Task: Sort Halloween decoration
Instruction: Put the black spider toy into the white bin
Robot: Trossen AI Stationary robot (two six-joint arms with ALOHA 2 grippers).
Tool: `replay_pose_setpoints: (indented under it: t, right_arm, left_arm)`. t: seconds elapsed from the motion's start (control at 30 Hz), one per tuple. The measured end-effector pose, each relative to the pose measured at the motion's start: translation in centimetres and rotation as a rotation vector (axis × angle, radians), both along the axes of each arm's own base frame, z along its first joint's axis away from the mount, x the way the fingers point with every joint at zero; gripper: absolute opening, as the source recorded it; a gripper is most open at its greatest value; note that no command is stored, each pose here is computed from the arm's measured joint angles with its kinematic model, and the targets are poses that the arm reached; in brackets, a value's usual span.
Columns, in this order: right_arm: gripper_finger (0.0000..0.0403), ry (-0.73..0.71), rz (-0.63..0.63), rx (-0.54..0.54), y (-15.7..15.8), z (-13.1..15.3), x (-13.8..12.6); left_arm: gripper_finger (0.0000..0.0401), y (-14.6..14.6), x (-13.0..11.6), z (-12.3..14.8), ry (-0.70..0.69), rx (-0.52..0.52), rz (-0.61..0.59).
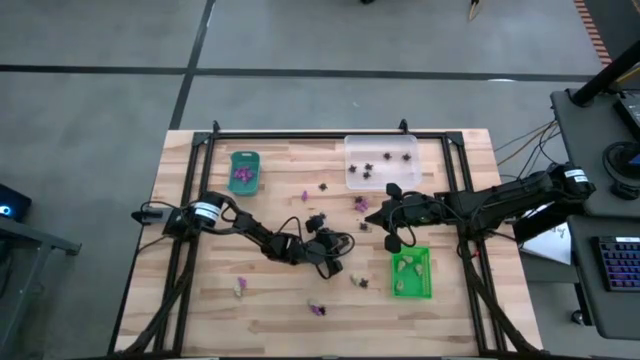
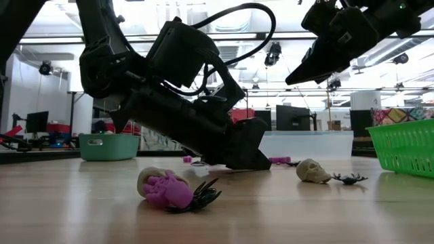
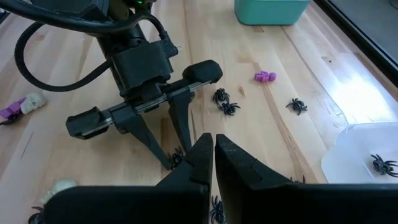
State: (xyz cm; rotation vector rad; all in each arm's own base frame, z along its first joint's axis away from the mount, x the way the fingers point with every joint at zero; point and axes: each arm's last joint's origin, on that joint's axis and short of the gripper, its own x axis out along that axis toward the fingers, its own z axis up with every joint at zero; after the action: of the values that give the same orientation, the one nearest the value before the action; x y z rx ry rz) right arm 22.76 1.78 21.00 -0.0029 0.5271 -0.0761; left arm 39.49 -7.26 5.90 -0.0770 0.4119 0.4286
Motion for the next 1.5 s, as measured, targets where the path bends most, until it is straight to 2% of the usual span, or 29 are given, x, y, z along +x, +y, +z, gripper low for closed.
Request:
replay_pose_setpoints:
  t: [0.47, 1.2, 1.37, 1.5]
  right_arm:
    - [0.0009, 0.000, 0.000, 0.000, 0.0, 0.0, 0.0]
    - [0.0009, -0.003, -0.012, 0.021, 0.0, 0.0, 0.0]
    - [0.0009, -0.020, -0.022, 0.041, 0.0, 0.4, -0.2]
    - [0.0009, -0.055, -0.027, 0.054, -0.1, 1.1, -0.6]
  left_arm:
    - [0.0069, 0.0, 0.0, 0.0, 0.001, 0.004, -0.014]
    - [0.0068, 0.0, 0.1, 1.2, -0.004, 0.040, -0.033]
    - [0.0068, 0.0, 0.1, 2.9, -0.026, 0.054, -0.042]
    - [0.0068, 0.1, 0.0, 5.2, -0.024, 0.116, -0.067]
